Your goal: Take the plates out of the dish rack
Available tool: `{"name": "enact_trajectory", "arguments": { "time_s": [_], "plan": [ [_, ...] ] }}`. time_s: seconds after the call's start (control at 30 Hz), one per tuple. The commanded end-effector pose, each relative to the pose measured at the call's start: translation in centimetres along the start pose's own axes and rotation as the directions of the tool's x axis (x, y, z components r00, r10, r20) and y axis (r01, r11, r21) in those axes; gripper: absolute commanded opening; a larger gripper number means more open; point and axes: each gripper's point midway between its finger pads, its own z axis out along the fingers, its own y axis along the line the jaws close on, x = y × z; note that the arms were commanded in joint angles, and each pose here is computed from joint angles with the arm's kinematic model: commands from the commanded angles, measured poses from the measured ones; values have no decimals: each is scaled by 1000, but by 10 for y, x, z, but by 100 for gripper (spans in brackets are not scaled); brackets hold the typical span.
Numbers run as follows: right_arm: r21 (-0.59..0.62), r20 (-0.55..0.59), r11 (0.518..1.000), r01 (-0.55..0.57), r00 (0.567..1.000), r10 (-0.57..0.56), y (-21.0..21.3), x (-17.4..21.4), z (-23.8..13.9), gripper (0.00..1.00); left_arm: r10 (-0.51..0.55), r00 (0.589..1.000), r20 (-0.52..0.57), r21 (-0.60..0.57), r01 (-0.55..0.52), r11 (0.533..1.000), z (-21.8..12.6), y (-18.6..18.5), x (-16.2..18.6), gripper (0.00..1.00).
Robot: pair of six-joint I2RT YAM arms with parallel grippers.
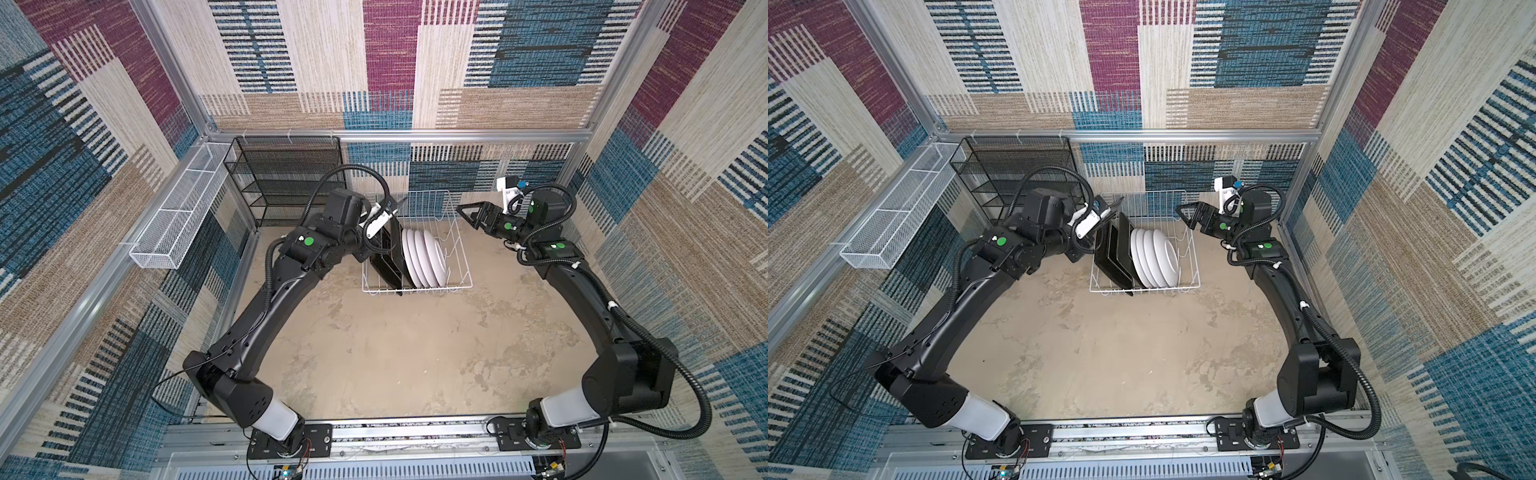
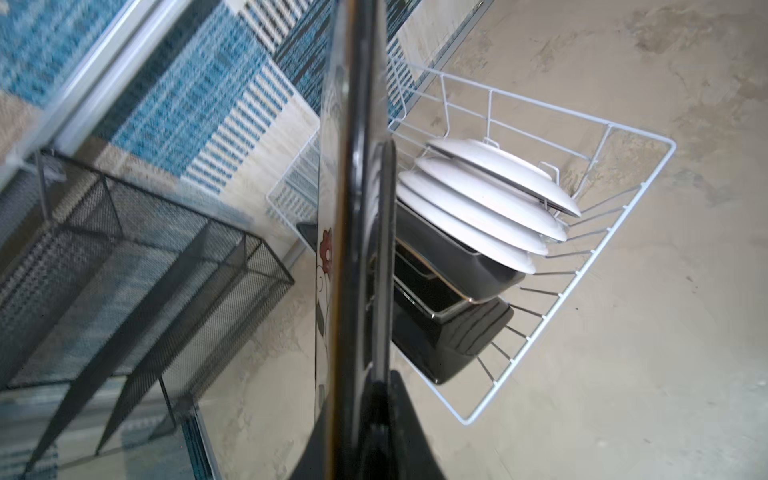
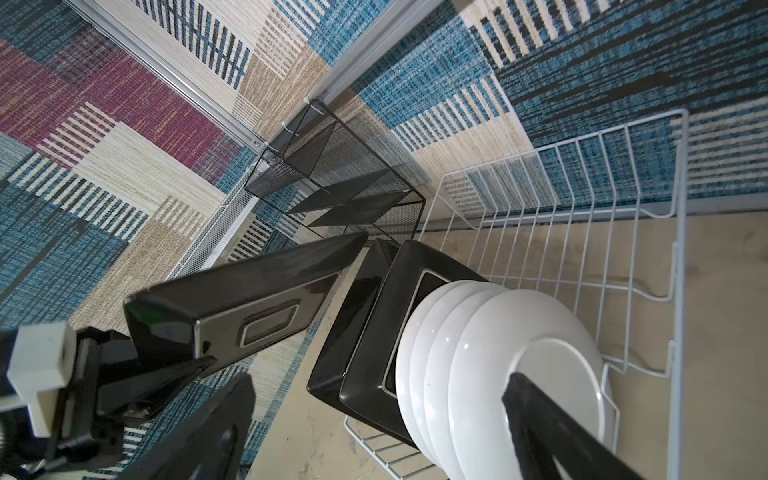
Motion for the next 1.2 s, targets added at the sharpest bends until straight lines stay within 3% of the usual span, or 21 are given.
{"name": "enact_trajectory", "arguments": {
  "time_s": [0.0, 0.43, 0.73, 1.17],
  "plan": [
    [-57, -26, 998, -35, 999, 34, 17, -4, 1, 96, 228, 952, 205, -338, -149, 929, -16, 44, -58, 0],
    [-90, -129, 991, -100, 988, 88, 24, 7, 24, 89, 531, 834, 148, -552, -376, 744, -12, 26, -79, 0],
    [-120, -173, 986, -118, 980, 96, 30, 15, 38, 86, 574, 804, 154, -596, -388, 703, -7, 17, -77, 0],
    [-103, -246, 983, -151, 962, 122, 30, 34, 64, 72, 613, 775, 156, -579, -431, 692, 5, 0, -68, 0]
  ]
}}
